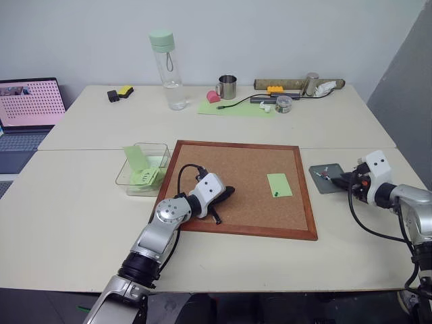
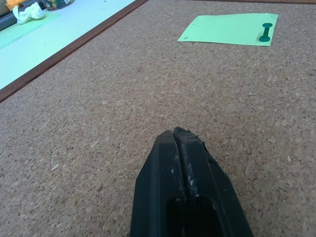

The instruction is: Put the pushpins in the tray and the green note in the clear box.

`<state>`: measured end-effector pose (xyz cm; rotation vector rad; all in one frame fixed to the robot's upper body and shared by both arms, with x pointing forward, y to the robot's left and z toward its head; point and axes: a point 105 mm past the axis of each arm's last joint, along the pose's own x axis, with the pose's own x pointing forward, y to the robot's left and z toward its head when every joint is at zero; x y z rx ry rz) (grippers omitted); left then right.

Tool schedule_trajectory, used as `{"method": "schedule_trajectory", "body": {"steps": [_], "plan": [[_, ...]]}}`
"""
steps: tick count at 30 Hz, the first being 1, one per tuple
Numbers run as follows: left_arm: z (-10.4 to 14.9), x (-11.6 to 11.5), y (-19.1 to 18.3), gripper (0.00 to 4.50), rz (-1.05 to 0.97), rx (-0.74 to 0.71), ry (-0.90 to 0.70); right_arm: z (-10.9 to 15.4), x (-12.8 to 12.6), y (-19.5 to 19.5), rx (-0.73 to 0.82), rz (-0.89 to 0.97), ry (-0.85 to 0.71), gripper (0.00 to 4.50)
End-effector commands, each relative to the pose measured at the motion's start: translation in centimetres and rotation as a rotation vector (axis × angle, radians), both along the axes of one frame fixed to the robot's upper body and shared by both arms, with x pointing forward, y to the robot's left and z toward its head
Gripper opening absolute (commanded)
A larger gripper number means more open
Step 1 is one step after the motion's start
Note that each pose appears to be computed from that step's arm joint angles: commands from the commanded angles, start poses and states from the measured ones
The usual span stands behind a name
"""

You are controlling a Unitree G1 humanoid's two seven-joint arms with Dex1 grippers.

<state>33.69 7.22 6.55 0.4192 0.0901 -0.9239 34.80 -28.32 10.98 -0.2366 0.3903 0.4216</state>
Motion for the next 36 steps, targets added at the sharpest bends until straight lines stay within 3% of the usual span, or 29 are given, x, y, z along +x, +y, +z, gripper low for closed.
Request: {"method": "schedule_trajectory", "body": {"steps": [1, 4, 8, 13, 20, 33, 36], "plan": [[-3.3, -0.8, 1.1, 0.00, 0.021, 0.075, 0.103, 2.8, -1.2, 3.6, -0.030, 0.247, -0.097, 2.74], [-3.3, -0.8, 1.1, 0.00, 0.019, 0.074, 0.103, 3.1, -3.1, 8.2, -0.017, 0.468, -0.112, 2.74], [-3.3, -0.7, 1.0, 0.00, 0.016, 0.077, 0.102, 2.5, -3.5, 12.2, 0.013, 0.557, -0.149, 2.74], [-3.2, -0.7, 1.0, 0.00, 0.016, 0.076, 0.101, 0.3, -3.0, 13.7, -0.022, 0.591, -0.142, 2.74], [-3.0, -0.7, 1.2, 0.00, 0.027, 0.072, 0.097, -0.7, -1.6, 13.6, 0.044, 0.530, -0.152, 2.74], [-3.1, -0.8, 1.7, 0.00, 0.034, 0.078, 0.099, -1.9, -1.8, 13.5, 0.096, 0.540, -0.119, 0.03], [-3.2, -0.8, 1.8, 0.00, 0.039, 0.077, 0.101, -1.6, -2.1, 13.8, 0.095, 0.564, -0.123, 0.01]]}}
